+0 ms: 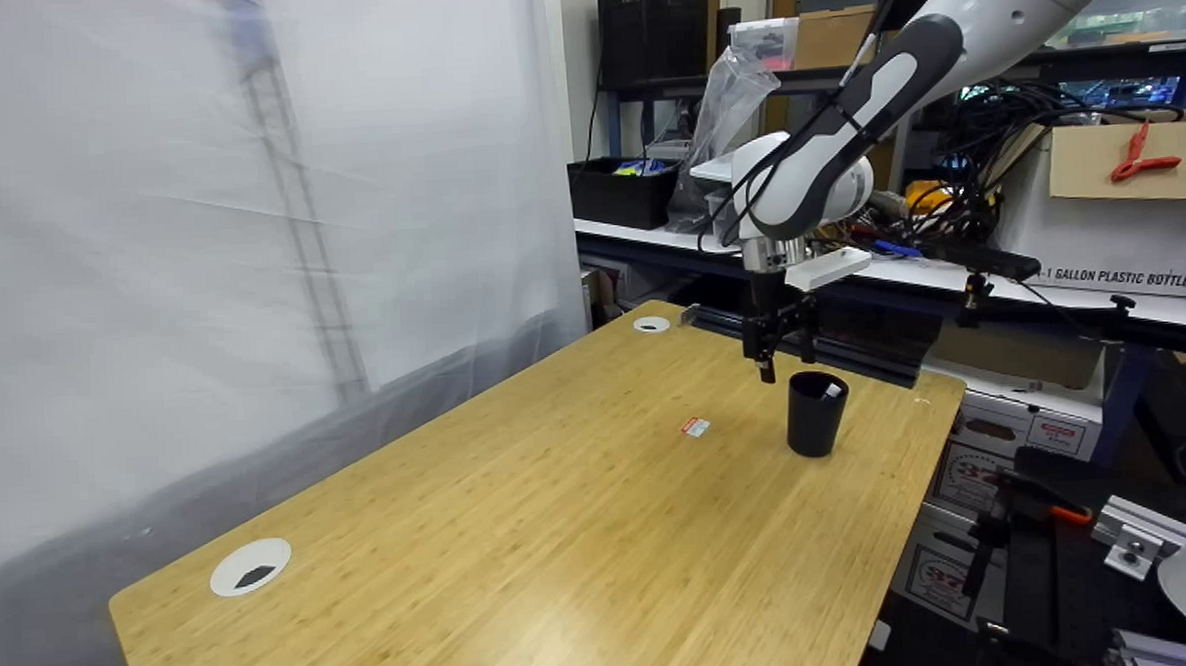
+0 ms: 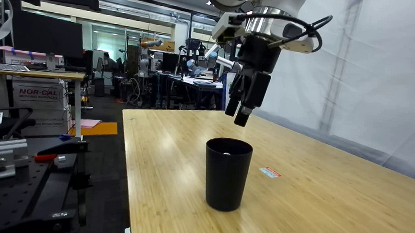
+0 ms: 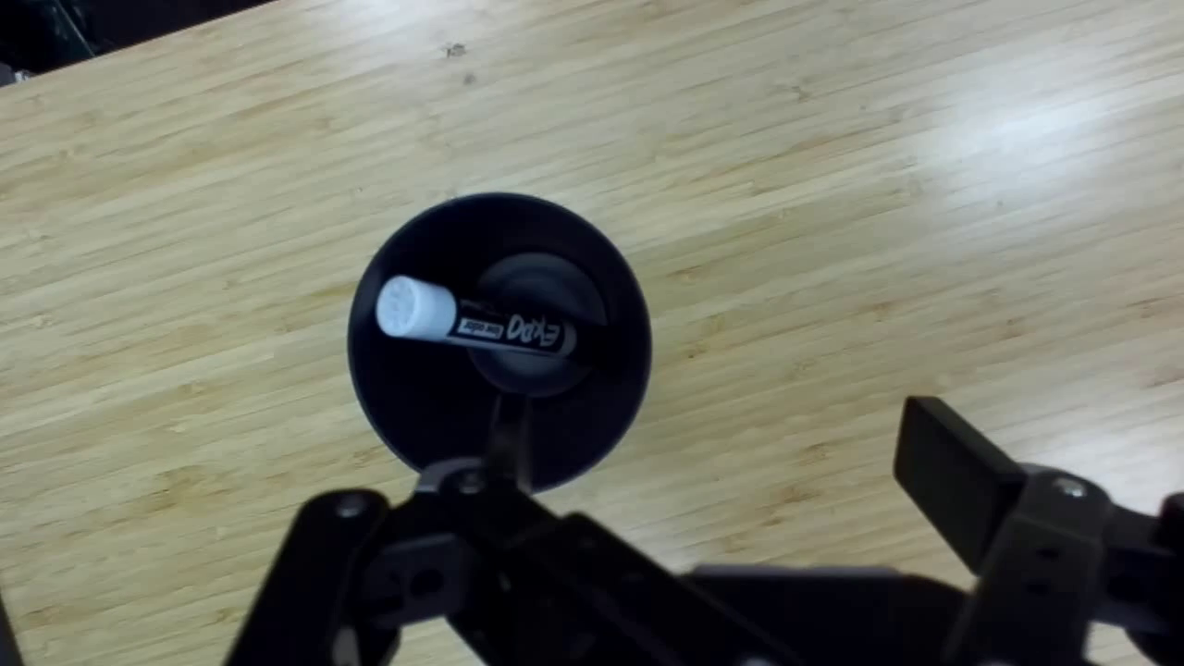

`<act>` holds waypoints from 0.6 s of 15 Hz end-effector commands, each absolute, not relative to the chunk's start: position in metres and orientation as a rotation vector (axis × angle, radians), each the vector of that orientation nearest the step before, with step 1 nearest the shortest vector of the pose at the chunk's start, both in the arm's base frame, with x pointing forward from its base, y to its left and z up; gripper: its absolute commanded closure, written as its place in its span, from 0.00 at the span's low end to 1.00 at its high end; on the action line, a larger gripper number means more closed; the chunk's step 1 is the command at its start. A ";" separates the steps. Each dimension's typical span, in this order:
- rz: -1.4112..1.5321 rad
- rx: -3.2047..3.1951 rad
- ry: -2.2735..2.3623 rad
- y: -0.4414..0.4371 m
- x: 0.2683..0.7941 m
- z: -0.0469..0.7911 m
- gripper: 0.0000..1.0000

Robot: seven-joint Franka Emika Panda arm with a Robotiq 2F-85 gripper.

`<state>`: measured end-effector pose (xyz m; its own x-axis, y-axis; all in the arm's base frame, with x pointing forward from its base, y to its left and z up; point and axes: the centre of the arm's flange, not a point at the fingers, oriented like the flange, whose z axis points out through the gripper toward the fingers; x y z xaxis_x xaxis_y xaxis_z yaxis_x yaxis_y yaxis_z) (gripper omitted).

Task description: Move the cup towards the bottom right of the table

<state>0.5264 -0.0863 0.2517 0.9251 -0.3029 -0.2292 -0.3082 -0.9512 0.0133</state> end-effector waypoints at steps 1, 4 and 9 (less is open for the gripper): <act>0.411 -3.083 0.488 -0.077 0.533 0.275 0.00; 0.364 -3.104 0.443 -0.059 0.543 0.296 0.00; 0.177 -3.131 0.268 -0.001 0.567 0.340 0.00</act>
